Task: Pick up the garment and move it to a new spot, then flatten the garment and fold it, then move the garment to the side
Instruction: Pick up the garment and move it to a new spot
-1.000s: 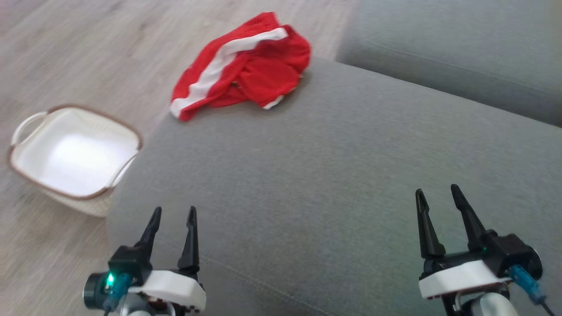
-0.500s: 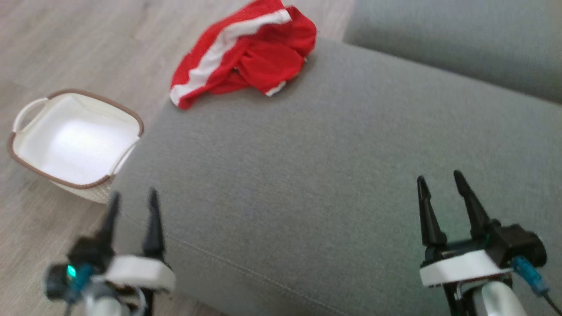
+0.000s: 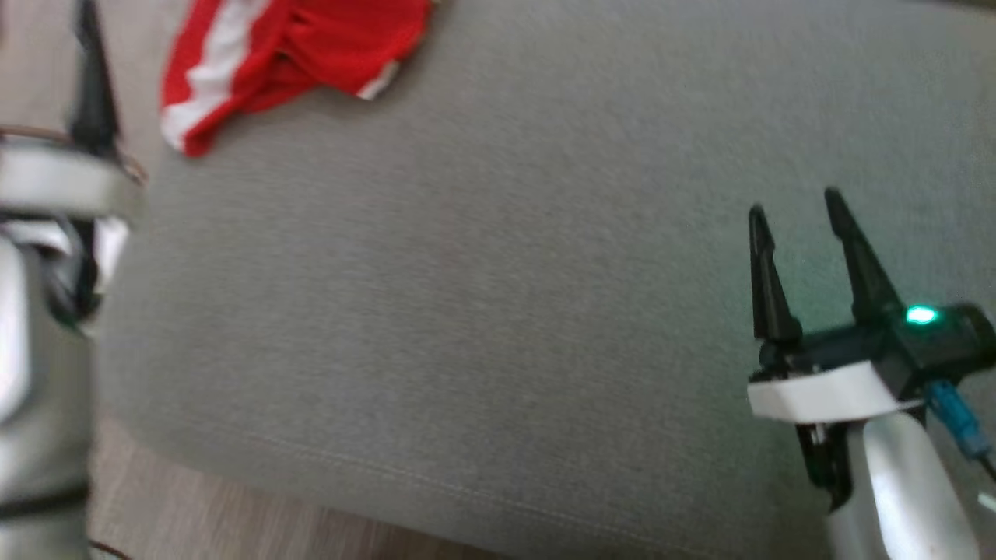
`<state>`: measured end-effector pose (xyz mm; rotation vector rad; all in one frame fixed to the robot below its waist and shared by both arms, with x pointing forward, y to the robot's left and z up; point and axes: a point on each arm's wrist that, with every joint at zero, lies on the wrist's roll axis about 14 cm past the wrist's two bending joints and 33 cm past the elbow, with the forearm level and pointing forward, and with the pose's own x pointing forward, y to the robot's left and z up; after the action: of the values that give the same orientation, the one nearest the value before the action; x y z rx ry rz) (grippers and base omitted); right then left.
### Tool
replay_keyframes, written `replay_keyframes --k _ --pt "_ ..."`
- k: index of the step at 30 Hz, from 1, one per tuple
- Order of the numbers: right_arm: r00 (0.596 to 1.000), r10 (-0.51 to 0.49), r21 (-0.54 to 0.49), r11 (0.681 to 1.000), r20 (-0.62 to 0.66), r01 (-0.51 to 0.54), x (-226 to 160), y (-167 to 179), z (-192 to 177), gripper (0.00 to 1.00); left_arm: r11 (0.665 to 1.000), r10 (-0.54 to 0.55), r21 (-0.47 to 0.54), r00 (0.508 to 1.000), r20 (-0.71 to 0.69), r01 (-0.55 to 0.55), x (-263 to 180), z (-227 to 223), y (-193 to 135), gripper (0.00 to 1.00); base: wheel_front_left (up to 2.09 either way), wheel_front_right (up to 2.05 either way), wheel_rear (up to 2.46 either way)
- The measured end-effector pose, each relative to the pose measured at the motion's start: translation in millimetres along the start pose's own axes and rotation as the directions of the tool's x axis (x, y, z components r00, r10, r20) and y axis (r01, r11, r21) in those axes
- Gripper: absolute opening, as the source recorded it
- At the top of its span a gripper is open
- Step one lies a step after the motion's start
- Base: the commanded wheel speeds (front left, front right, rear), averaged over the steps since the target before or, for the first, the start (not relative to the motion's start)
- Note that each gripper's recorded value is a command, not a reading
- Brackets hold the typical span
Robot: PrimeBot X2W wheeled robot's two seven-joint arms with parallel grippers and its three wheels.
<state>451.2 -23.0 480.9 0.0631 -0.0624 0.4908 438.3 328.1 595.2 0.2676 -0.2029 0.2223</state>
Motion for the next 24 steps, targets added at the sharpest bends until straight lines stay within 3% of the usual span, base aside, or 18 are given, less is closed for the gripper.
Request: replay_keyframes --k 9,18,24 --pt "0.995 -0.093 -0.019 0.996 -0.030 0.092 2 -42 -24 1.00 0.983 -0.151 0.068 0.963 -0.221 0.170 98 -58 -44 1.00 0.00 0.00 0.00" --pt "0.979 -0.172 -0.036 0.985 -0.110 0.169 -12 -74 -58 1.00 0.943 -0.289 0.009 0.830 -0.477 0.333 115 -152 -115 1.00 0.00 0.00 0.00" --pt "0.971 -0.194 -0.040 0.981 -0.139 0.190 -18 -82 -71 1.00 0.944 -0.273 0.014 0.804 -0.529 0.331 128 -177 -117 1.00 0.00 0.00 0.00"
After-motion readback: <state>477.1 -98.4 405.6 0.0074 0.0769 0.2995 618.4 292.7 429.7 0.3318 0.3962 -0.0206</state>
